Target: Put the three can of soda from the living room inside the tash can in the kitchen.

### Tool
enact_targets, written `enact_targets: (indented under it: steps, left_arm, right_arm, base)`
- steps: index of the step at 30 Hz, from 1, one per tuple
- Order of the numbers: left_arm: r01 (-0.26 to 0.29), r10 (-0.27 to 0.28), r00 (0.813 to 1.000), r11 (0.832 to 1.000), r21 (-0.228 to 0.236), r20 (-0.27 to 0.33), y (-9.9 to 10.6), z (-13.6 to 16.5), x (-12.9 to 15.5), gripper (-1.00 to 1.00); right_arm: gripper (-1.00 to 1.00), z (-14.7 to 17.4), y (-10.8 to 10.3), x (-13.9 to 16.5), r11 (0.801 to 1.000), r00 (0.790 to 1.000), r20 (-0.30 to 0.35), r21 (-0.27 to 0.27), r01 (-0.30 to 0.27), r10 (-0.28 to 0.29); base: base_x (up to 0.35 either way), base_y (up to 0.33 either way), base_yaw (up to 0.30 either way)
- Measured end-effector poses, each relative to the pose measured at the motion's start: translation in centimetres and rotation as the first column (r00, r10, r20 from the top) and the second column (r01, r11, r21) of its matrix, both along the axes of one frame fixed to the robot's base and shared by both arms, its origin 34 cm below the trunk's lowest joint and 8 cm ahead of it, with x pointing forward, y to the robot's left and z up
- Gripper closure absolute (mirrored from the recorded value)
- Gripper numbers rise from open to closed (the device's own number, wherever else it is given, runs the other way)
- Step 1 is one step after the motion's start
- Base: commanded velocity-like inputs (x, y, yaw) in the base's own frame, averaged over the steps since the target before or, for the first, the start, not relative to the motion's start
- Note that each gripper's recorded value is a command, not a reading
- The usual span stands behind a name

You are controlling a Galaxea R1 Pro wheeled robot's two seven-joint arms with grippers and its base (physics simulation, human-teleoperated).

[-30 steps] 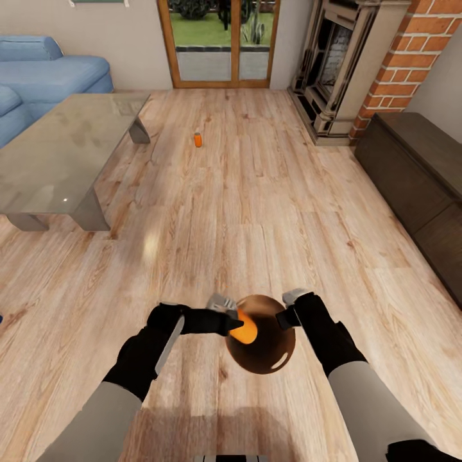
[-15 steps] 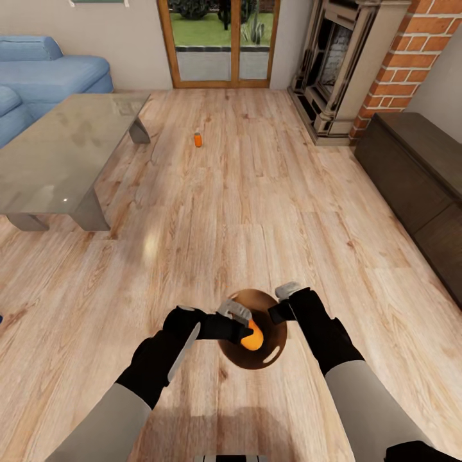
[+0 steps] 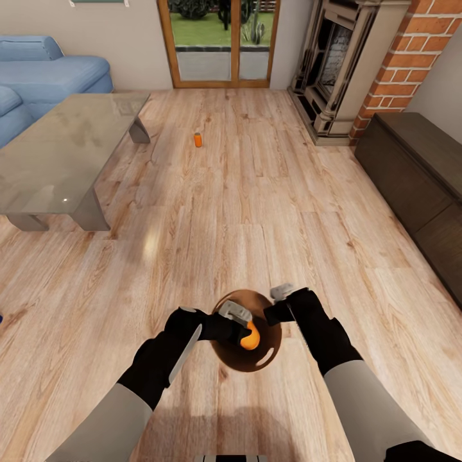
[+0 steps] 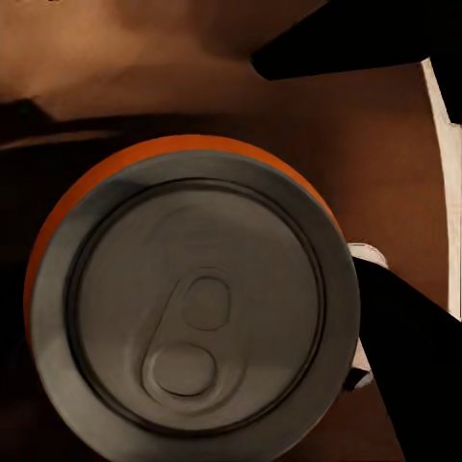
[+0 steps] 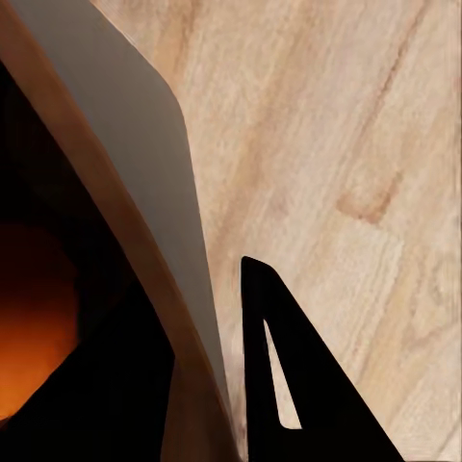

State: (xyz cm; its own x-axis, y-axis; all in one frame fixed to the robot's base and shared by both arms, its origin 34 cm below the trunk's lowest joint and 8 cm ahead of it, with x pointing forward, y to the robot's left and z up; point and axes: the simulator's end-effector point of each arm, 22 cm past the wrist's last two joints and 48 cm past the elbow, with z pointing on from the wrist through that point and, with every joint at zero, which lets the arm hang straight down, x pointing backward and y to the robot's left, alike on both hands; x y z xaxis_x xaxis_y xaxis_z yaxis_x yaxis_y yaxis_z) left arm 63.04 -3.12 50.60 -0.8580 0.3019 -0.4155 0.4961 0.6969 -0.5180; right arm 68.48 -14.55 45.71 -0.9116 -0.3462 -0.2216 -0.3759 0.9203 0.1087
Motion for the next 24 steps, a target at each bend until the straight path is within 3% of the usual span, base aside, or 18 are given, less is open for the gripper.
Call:
enact_targets:
  steps: [5,19,24]
  left_arm:
    - [-0.005,0.005,1.0,0.999,0.039,-0.002,0.7,-1.8,-0.5,1.0]
    - [-0.025,0.026,1.0,0.998,0.062,-0.007,1.1,-2.7,-0.6,1.0]
    - [-0.008,0.007,1.0,0.997,0.08,0.006,1.1,-2.9,-0.8,1.0]
  right_arm:
    - [1.0,0.1,0.8,-0.2,1.0,1.0,-0.003,0.011,-0.018,0.018]
    - [1.0,0.2,1.2,-0.2,1.0,1.0,-0.001,0.016,-0.024,0.024]
    - [1.0,0.2,1.1,-0.2,1.0,1.0,-0.001,0.014,-0.025,0.025]
  base:
    - [0.0,0.0,0.0]
    - [0.0,0.0,0.0]
    - [0.0,0.0,0.0]
